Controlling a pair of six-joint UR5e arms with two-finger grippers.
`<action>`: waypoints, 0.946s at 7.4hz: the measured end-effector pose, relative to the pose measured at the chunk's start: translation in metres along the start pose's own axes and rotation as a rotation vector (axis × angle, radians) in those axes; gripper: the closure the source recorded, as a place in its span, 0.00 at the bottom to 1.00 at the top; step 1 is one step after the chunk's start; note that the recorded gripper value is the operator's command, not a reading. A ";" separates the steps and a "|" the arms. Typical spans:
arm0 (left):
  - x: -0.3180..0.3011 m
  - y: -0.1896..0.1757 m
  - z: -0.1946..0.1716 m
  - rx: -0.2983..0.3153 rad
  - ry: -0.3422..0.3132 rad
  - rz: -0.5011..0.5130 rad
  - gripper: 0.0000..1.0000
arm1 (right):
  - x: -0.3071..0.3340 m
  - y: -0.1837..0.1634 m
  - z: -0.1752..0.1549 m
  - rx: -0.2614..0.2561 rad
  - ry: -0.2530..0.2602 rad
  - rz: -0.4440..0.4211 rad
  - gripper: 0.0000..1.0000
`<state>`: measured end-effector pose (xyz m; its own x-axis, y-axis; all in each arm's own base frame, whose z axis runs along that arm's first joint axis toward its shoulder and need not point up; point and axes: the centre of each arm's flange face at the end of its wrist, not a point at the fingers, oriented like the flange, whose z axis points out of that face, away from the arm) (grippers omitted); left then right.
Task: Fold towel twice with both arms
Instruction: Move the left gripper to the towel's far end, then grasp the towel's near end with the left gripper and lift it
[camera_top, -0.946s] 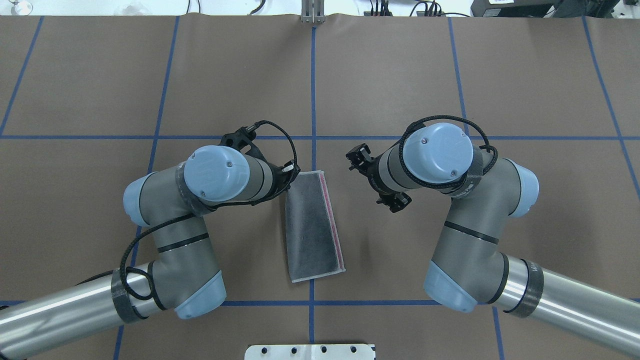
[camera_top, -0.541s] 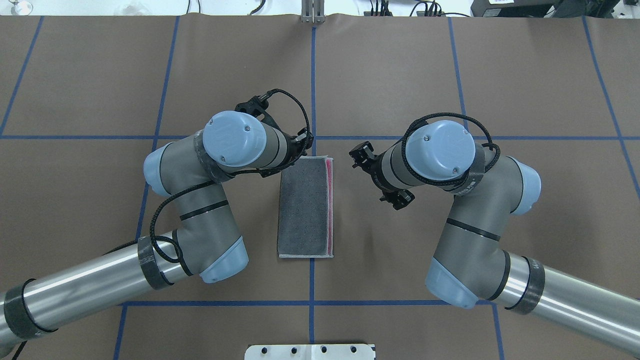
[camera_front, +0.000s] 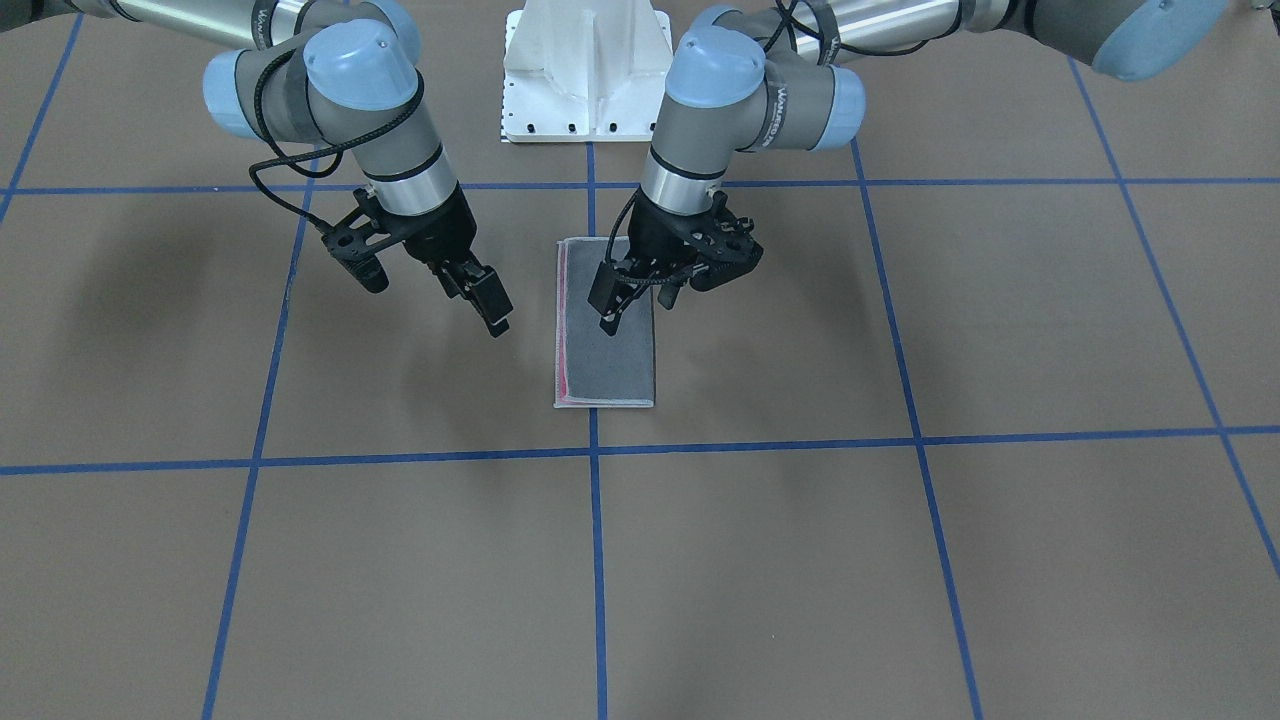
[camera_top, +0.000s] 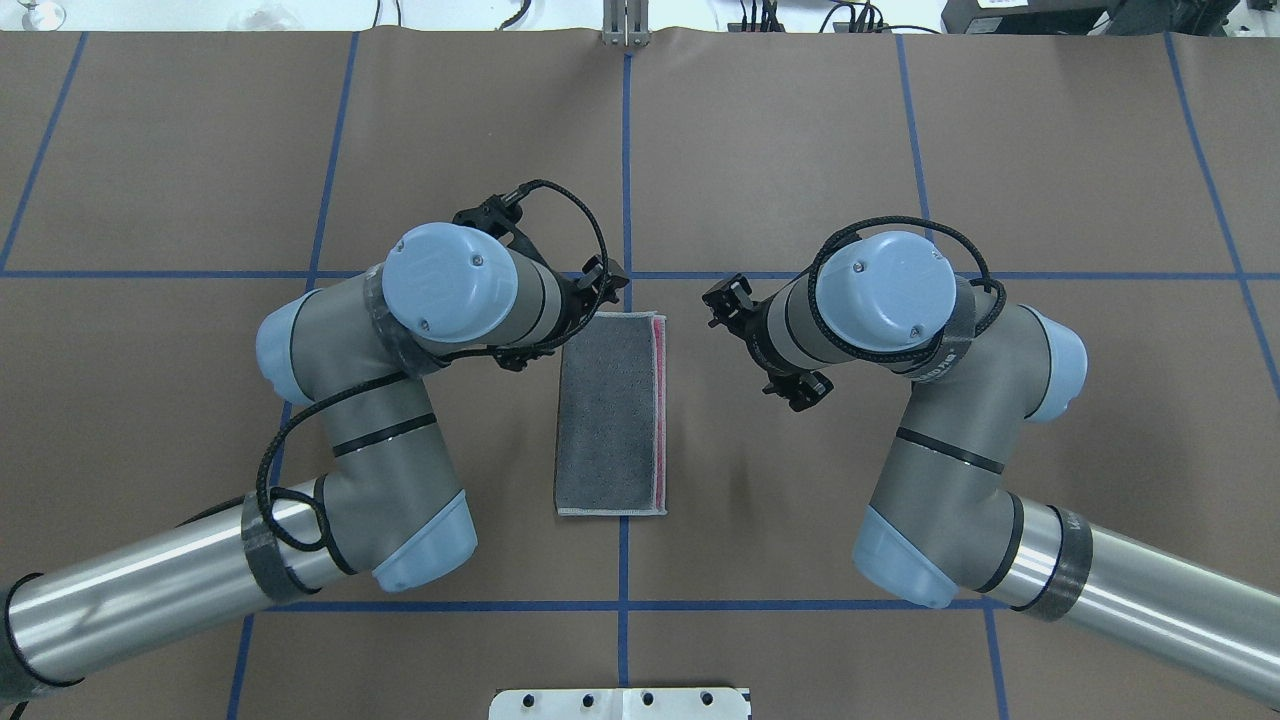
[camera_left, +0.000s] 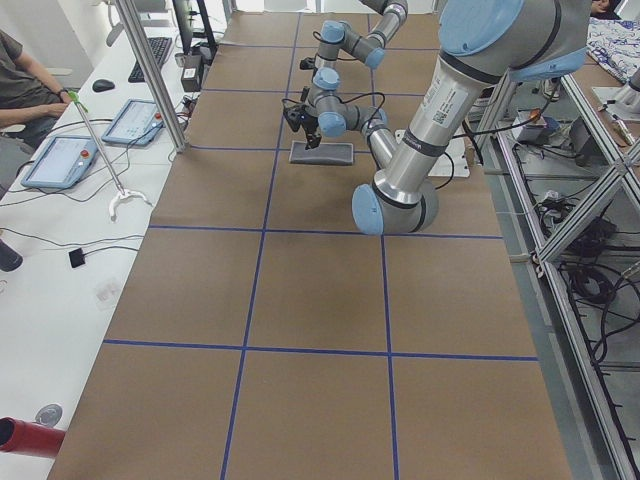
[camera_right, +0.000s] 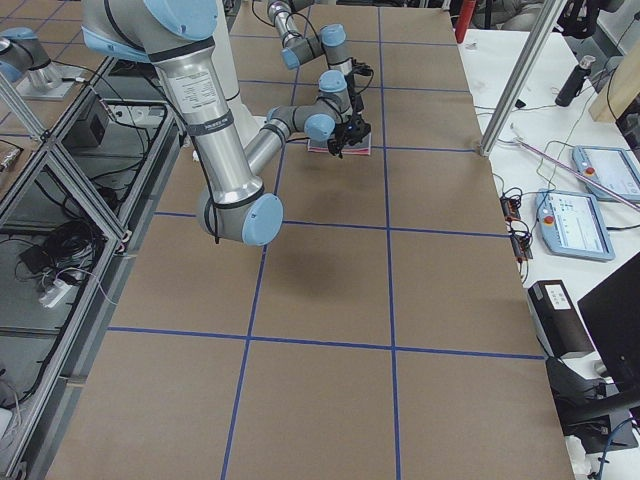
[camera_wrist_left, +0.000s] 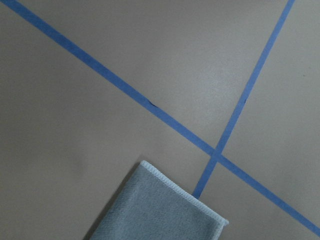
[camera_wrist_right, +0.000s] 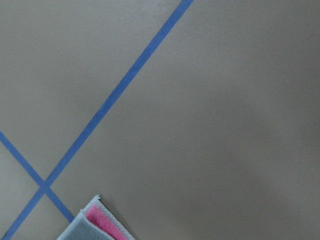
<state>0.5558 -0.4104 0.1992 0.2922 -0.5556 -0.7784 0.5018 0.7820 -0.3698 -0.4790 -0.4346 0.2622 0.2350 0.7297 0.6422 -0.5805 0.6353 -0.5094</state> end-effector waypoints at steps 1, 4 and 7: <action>-0.018 0.020 0.004 -0.021 -0.025 -0.018 0.00 | -0.004 -0.012 -0.004 0.014 -0.010 0.011 0.00; -0.043 0.061 0.015 -0.045 -0.058 -0.035 0.06 | -0.010 -0.033 -0.009 0.046 -0.024 0.033 0.00; -0.065 0.070 0.024 -0.030 -0.080 -0.065 0.25 | -0.007 -0.037 0.001 0.056 -0.004 0.039 0.00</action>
<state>0.5917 -0.3267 0.2360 0.3247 -0.6250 -0.7099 0.4971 0.7513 -0.4341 -0.4602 -0.4640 0.2773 0.2082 0.7522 0.6252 -0.6321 0.5912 -0.5009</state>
